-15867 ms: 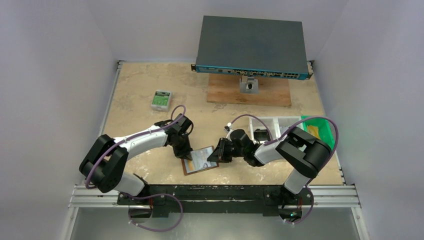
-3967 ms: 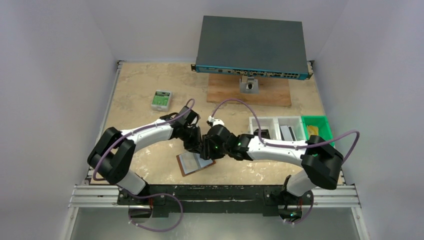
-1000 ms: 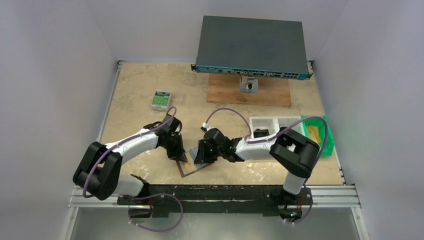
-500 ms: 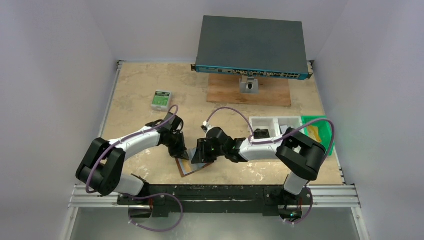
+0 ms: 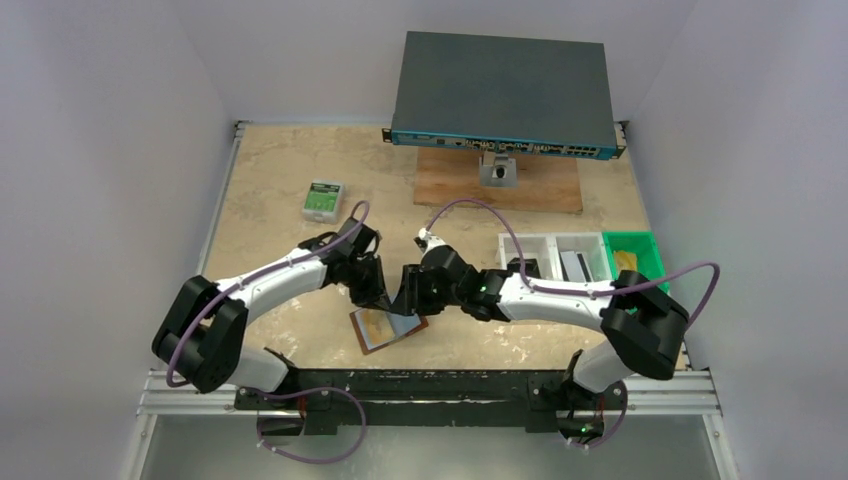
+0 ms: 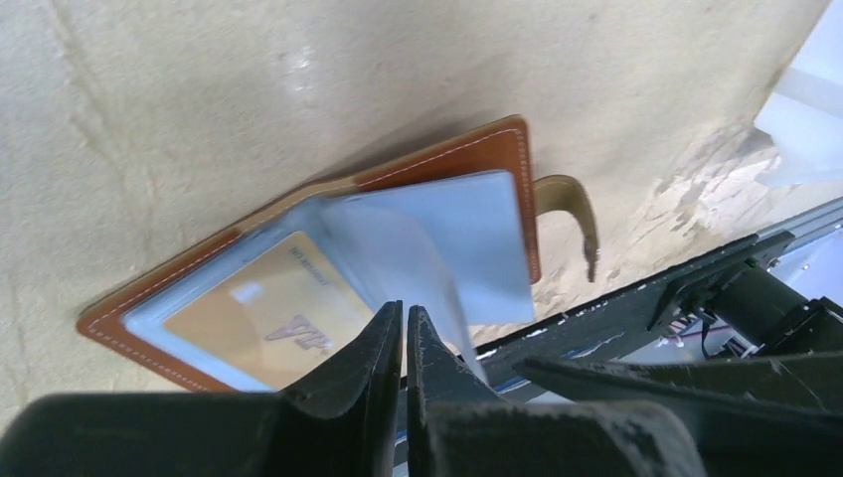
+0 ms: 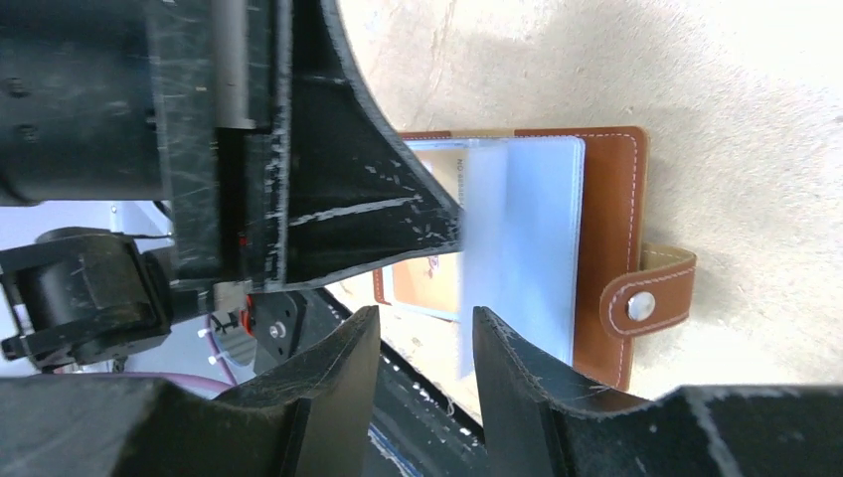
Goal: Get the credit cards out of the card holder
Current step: Remove the credit card from the card holder.
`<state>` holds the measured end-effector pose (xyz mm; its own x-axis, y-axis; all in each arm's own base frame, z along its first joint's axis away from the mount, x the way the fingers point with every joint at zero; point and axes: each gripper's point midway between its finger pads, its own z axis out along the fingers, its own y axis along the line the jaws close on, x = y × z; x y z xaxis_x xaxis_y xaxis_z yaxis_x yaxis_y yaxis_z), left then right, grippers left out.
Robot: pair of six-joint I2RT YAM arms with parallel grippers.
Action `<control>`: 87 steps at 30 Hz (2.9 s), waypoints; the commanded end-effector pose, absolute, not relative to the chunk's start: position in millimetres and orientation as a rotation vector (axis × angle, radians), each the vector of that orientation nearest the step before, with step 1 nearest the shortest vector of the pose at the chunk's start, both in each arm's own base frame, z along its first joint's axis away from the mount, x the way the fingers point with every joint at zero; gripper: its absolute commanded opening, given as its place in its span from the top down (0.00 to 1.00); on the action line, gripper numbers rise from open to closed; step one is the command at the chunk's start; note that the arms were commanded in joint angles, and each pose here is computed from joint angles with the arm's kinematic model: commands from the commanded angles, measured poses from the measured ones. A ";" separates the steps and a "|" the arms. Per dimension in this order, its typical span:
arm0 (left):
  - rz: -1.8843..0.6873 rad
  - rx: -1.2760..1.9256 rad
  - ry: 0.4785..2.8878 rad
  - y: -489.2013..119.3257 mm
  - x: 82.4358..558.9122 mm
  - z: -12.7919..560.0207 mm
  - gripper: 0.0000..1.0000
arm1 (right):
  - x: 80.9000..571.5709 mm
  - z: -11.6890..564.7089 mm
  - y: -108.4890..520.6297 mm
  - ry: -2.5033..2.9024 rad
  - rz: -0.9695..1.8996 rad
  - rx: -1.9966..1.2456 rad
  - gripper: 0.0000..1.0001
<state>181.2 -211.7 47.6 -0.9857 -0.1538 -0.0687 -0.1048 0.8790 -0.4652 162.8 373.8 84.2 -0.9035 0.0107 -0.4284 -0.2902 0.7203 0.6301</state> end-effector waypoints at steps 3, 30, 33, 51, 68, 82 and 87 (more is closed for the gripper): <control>-0.813 -0.117 2.909 -239.7 193.7 62.0 0.94 | 178.6 110.4 352.5 2.456 0.894 -0.163 0.60; -0.688 -0.097 2.896 -236.2 199.4 67.2 0.86 | 169.3 99.5 360.5 2.478 0.812 -0.257 0.61; -0.664 -0.104 2.895 -229.3 197.1 66.3 0.85 | 163.8 100.2 371.6 2.476 0.822 -0.290 0.61; -0.436 -0.375 2.882 -151.2 168.6 45.5 0.83 | 147.1 67.4 416.4 2.544 0.987 -0.429 0.61; -0.511 -0.365 2.939 -166.4 169.2 25.6 0.89 | 154.1 41.2 410.9 2.582 0.981 -0.392 0.61; -0.495 -0.381 2.989 -171.7 172.2 12.8 0.92 | 158.2 30.7 396.0 2.617 1.043 -0.316 0.61; -0.517 -0.379 2.995 -175.0 172.9 10.9 0.92 | 152.5 28.4 394.8 2.630 1.182 -0.281 0.61</control>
